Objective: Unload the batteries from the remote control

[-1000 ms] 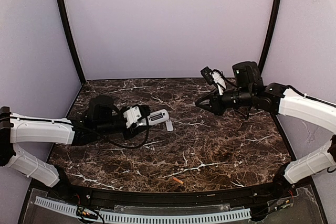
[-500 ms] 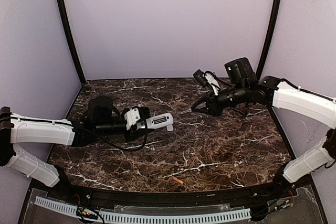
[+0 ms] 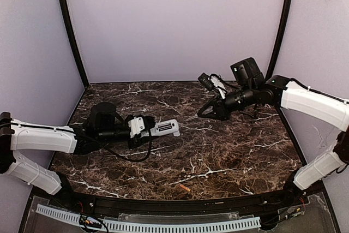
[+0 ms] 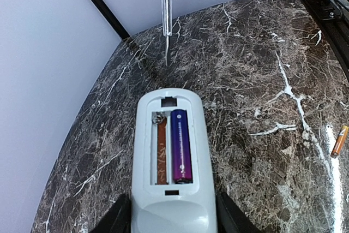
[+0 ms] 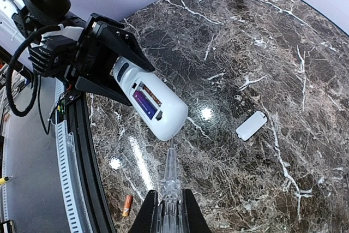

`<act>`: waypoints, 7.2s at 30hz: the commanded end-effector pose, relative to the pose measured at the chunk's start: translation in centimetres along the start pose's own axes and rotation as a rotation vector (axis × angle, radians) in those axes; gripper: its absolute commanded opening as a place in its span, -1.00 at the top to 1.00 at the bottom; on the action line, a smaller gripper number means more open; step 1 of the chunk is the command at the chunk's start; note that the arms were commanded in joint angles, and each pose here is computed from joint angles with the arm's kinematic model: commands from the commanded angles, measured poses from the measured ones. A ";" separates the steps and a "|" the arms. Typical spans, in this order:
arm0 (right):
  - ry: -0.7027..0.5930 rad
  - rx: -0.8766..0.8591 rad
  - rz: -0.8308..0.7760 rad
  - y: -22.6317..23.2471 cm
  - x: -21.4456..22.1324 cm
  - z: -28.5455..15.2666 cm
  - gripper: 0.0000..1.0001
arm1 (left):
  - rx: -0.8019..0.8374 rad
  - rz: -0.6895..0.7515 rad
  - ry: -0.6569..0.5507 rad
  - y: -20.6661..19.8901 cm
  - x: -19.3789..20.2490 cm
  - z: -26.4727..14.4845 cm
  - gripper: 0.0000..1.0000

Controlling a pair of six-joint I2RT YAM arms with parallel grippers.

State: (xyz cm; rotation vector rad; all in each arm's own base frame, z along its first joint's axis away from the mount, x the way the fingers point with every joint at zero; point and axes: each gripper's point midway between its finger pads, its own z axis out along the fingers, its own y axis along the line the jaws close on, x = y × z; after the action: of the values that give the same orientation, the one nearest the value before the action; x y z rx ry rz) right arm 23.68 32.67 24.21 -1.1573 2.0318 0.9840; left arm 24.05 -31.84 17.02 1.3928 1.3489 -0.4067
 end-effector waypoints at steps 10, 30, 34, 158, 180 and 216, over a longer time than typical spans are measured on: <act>0.021 -0.090 -0.024 1.9 -0.9 0.1 1.00 | -0.035 0.150 -0.006 0.5 -0.5 -1.0 0.99; 0.060 -0.159 -0.007 3.7 -1.7 3.3 1.00 | -0.030 0.283 0.040 0.2 0.8 -1.1 0.99; 0.066 -0.164 -0.010 4.0 -1.9 4.0 1.00 | -0.028 0.315 0.040 0.0 1.0 -1.1 0.99; 0.386 -0.215 0.019 2.2 8.1 16.4 1.00 | 0.107 0.439 0.213 -3.4 7.5 1.2 0.99; 0.437 -0.206 0.160 0.4 8.4 17.6 1.00 | 0.108 0.451 0.216 -3.3 7.2 1.0 0.99; 0.433 -0.126 0.056 -1.2 7.2 17.4 1.00 | 0.145 0.424 0.182 -3.7 6.1 0.6 0.99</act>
State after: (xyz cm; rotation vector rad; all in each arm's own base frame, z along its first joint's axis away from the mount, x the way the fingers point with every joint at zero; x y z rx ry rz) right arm 23.01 44.00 10.56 -1.5156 2.2847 1.0772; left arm 22.43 -28.41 5.71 1.9095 1.2497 -0.0600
